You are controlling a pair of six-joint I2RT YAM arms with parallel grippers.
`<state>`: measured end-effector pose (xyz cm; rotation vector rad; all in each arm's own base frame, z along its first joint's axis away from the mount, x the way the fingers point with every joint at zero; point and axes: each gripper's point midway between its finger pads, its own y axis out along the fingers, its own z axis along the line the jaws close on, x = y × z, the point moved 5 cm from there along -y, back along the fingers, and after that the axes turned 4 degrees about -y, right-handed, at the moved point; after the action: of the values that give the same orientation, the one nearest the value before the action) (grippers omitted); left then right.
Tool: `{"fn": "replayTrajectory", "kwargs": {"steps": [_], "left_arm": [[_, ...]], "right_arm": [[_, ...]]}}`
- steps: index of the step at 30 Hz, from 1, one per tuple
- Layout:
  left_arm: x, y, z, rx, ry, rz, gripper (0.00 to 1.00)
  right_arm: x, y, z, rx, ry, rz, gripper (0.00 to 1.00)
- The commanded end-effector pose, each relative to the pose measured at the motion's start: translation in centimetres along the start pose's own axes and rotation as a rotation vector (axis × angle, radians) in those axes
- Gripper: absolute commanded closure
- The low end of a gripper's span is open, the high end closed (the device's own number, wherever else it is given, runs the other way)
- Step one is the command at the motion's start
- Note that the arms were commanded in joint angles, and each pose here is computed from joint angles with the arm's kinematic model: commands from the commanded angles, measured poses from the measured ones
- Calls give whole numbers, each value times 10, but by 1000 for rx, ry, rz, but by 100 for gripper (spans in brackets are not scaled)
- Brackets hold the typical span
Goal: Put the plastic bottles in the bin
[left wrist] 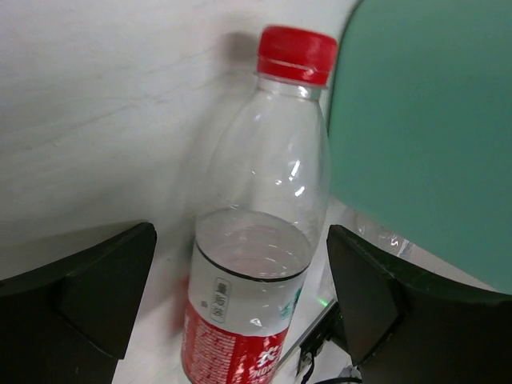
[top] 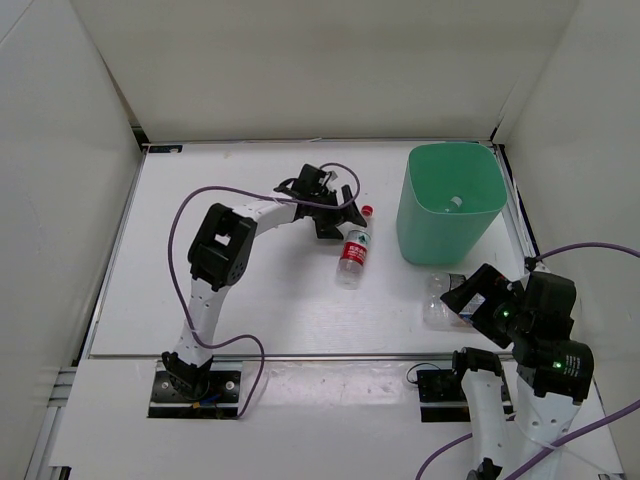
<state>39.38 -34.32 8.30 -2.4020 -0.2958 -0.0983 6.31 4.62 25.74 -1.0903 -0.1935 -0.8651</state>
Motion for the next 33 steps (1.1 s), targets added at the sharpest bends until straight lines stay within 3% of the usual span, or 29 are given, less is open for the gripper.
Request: {"fn": "replayTrajectory", "kwargs": {"steps": [1, 5, 10, 14, 18, 19, 22, 25, 28, 33], "left_arm": [[-22, -9, -20, -34, 52, 52, 0], [-33, 0, -19, -34, 39, 94, 2], [-31, -11, -27, -30, 42, 56, 45], [17, -57, -73, -111, 54, -111, 53], [75, -134, -166, -239, 143, -431, 49], [93, -174, -210, -315, 187, -571, 47], [116, -227, -281, -478, 304, -755, 37], [101, -228, -320, -616, 416, -758, 35], [76, -193, -326, -632, 464, -688, 35], [41, -156, -358, -681, 516, -733, 34]], "right_arm": [[-3, 2, -4, -11, -23, 5, 0], [-4, 1, -3, -3, -32, 9, 0], [-4, 2, 0, 20, -38, 28, 0], [-2, 5, 2, 41, -39, 34, 0], [-4, 10, 4, 72, -37, 55, 0], [-4, 10, 4, 72, -37, 54, 0], [-4, 12, 5, 83, -37, 57, 0], [-2, 13, 7, 92, -38, 60, 0], [0, 15, 7, 92, -38, 60, 0], [11, 14, 11, 90, -54, 41, 0]]}}
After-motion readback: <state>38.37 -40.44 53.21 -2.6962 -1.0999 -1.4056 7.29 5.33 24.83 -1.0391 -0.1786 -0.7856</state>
